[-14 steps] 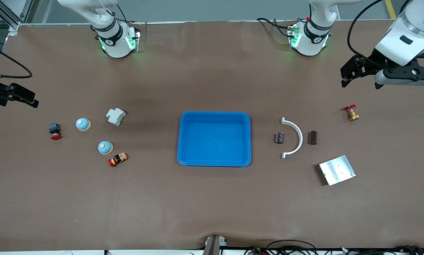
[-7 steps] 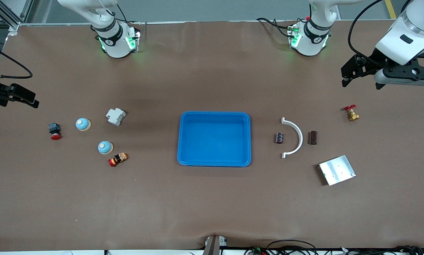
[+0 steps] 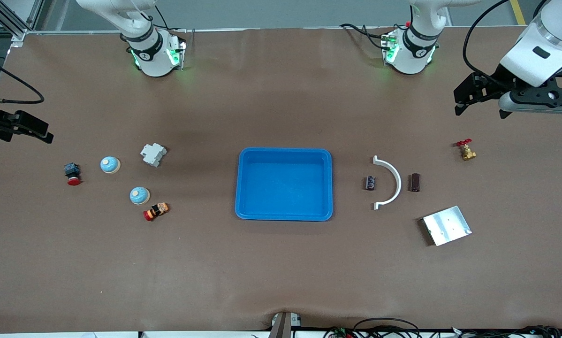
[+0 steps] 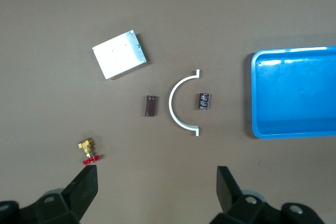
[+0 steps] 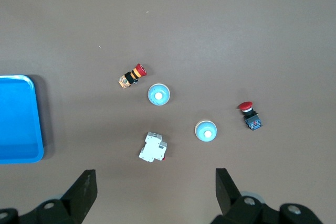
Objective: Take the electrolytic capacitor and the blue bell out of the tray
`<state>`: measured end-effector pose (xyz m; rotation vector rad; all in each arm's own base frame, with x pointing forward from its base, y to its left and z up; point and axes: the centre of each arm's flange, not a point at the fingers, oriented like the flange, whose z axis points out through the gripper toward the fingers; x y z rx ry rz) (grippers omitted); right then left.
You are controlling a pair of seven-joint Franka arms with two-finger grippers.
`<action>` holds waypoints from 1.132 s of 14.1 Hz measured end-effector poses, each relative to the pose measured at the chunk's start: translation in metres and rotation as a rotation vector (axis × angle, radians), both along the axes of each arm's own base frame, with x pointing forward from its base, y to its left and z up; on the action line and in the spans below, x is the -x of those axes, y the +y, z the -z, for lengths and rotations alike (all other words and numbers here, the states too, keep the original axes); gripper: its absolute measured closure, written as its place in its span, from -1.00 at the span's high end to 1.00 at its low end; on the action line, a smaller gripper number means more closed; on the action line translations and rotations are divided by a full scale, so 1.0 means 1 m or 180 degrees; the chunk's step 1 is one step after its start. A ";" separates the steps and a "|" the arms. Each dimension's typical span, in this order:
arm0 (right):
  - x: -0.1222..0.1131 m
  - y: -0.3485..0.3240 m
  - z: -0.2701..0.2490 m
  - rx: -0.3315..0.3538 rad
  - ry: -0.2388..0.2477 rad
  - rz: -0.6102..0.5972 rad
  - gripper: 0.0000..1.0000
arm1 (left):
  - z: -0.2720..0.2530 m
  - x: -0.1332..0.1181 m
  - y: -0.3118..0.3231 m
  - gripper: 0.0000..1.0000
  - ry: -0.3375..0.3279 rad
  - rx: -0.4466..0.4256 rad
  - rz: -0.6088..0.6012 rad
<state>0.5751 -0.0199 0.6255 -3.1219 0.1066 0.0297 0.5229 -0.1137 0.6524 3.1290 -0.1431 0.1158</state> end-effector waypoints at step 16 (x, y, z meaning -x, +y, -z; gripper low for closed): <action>0.000 -0.004 0.000 -0.0011 0.0001 0.0018 1.00 | 0.000 0.000 0.002 1.00 -0.0029 -0.0150 0.0012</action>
